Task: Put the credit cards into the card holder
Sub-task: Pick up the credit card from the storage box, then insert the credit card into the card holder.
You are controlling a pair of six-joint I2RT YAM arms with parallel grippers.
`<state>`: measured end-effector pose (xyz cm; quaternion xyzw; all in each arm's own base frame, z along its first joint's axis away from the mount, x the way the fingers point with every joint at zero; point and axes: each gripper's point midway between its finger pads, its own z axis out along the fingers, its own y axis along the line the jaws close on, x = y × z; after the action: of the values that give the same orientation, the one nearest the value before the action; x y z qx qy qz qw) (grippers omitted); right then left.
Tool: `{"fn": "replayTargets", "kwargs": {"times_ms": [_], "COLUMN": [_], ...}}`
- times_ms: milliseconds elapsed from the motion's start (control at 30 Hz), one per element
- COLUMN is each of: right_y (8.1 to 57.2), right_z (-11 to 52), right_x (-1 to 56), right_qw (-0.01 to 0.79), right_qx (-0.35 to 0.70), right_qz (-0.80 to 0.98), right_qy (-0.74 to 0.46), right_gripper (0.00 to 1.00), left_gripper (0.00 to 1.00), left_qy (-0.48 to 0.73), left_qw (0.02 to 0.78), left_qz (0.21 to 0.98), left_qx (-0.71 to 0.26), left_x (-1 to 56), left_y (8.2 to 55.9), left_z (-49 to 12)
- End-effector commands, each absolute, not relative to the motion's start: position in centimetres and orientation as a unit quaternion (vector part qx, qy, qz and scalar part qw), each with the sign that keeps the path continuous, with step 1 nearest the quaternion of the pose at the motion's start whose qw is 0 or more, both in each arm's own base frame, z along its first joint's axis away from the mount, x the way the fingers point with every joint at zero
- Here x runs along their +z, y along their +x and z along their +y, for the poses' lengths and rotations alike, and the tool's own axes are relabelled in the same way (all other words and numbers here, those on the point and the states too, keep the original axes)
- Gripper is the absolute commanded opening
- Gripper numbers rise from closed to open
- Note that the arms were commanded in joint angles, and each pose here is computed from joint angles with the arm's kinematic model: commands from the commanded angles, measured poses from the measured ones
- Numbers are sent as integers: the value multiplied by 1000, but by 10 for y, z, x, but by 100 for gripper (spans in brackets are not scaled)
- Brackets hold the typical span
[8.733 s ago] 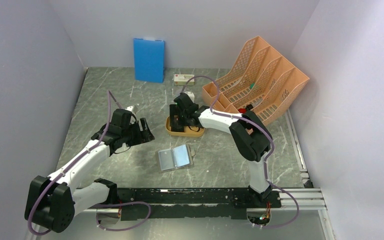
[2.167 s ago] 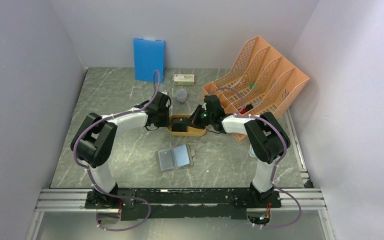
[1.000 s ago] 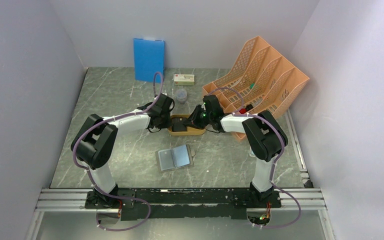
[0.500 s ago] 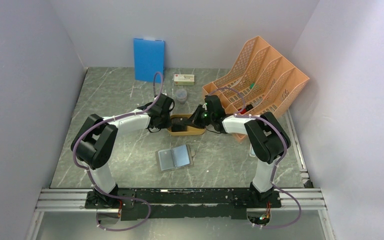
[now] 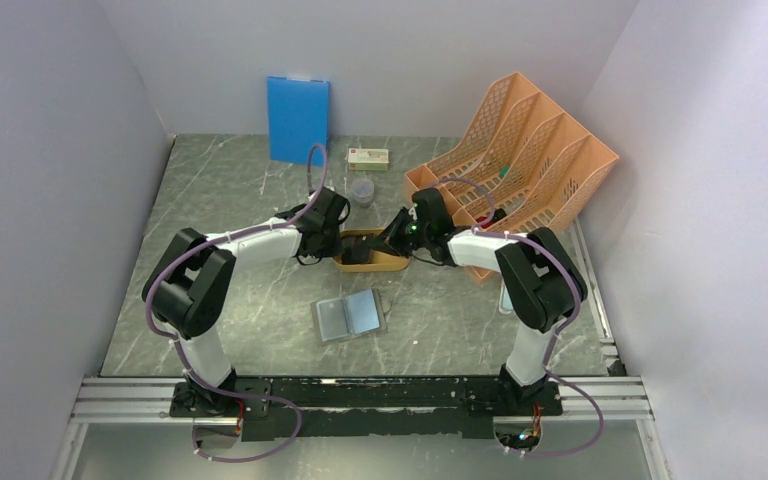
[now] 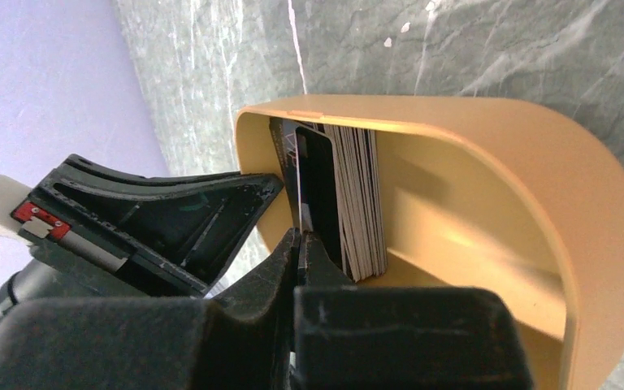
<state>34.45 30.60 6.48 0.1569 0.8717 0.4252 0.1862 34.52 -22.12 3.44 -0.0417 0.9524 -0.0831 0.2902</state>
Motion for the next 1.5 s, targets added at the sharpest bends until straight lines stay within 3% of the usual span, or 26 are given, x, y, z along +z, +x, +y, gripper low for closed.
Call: {"fn": "replayTargets", "kwargs": {"times_ms": [0, 467, 567, 733, 967, 1100, 1233, 1467], "right_y": [344, 342, 343, 336, 308, 269, 218, 200], "right_z": [306, 288, 281, 259, 239, 248, 277, 313], "right_x": [88, 120, 132, 152, 191, 202, 176, 133], "right_qw": [165, 187, 207, 254, 311, 317, 289, 258], "right_qx": [431, 415, 402, 363, 343, 352, 339, 365], "right_qz": [868, 870, 874, 884, 886, 878, 880, 878], "right_qy": [183, 188, 176, 148, 38, -68, -166, -170], "right_gripper": [0, 0, 0, 0, 0, 0, 0, 0], "left_gripper": [5, 5, 14, 41, 59, 61, 61, 60], "left_qy": [-42, -44, -44, -45, -51, -54, -40, -49], "left_qw": [290, 290, 289, 298, 322, 349, 361, 324], "left_qz": [954, 953, 953, 947, 936, 924, 915, 921], "left_qx": [-58, -73, -83, -107, -129, -144, -174, -212], "left_x": [34, 42, 47, 68, 121, 152, 152, 102], "left_y": [347, 350, 351, 354, 349, 319, 266, 206], "left_z": [-215, -223, -227, -235, -233, -213, -198, -182]}}
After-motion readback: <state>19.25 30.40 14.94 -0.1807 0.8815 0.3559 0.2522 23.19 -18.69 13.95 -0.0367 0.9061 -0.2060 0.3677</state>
